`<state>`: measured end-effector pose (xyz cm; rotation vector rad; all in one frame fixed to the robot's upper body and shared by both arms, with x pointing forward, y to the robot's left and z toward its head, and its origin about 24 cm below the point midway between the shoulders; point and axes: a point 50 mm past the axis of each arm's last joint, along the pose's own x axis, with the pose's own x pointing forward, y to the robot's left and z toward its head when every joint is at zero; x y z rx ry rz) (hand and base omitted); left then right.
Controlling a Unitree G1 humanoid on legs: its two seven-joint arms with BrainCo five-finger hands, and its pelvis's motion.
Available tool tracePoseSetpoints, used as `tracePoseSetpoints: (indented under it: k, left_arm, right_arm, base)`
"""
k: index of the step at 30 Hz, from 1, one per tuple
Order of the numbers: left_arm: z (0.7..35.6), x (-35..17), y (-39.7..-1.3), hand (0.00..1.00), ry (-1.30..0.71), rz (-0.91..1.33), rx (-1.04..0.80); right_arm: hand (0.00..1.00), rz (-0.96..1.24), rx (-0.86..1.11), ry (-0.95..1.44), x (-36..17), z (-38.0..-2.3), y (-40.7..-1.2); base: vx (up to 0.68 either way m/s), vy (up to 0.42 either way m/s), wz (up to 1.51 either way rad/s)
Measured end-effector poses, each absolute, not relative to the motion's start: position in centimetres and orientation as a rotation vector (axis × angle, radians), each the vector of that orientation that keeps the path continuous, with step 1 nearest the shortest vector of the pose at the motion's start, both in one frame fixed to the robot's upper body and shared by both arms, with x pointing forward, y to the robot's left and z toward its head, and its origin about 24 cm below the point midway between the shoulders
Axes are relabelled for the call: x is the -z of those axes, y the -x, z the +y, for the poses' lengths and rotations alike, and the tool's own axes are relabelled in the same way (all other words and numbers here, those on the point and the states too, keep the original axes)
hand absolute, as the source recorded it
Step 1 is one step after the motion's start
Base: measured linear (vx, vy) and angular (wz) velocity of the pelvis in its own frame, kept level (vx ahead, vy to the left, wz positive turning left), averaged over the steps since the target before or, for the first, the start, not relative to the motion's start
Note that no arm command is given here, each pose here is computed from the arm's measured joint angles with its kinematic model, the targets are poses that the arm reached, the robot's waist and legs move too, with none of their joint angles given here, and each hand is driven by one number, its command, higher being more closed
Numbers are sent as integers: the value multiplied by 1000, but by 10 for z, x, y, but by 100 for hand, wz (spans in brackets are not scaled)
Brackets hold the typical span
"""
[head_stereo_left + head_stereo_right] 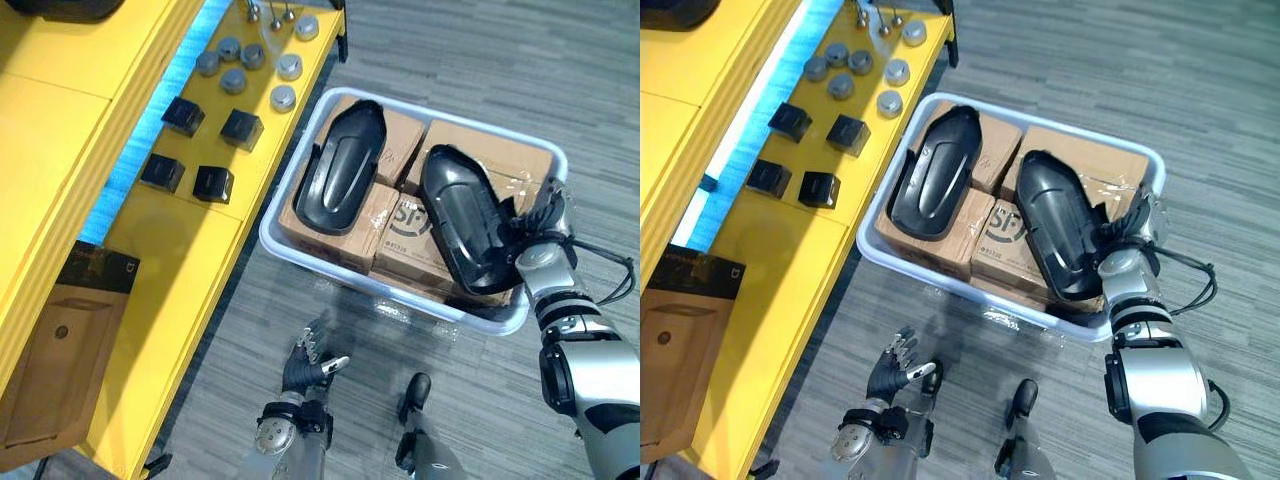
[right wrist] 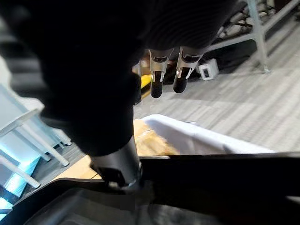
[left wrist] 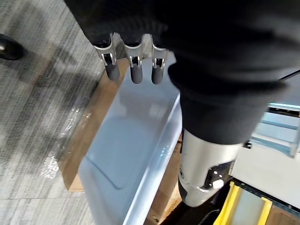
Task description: Walk over and take plastic housings, then place them on the shelf
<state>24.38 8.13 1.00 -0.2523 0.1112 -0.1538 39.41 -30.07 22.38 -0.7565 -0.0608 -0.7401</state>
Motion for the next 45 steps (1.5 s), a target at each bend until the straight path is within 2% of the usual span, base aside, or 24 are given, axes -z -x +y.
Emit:
tracePoseSetpoints:
  k: [5,6,14,19,24,32,37,45]
  left_arm:
    - [75,-11,-247,0,254,114,161]
    - [71,-11,-249,0,248,114,176]
    - [64,-9,-248,0,266,130,178]
    - [67,-10,-250,0,273,128,162]
    - [71,-15,-251,0,289,110,144]
    - [85,-35,-252,0,317,16,89]
    - [98,-58,-253,0,326,-97,54]
    - [98,-86,-269,0,314,-204,92]
  right_arm:
    - [0,-16,756,811,-229,-316,-390]
    - [100,2,771,820,-230,-324,-386]
    - [100,40,861,851,-251,-362,-366]
    - [100,79,833,881,-248,-365,-366]
    - [100,161,776,906,-218,-358,-369]
    - [100,71,695,867,-187,-319,-382]
    - [100,-116,629,883,-184,-274,-387]
    - [100,-199,520,856,-157,-227,-379]
  base:
    - [30,-12,8]
    - [28,-15,19]
    - [35,-12,10]
    - [41,-24,-4]
    - [37,-43,0]
    - [46,-47,-7]
    - [36,-54,-10]
    - [34,-52,-16]
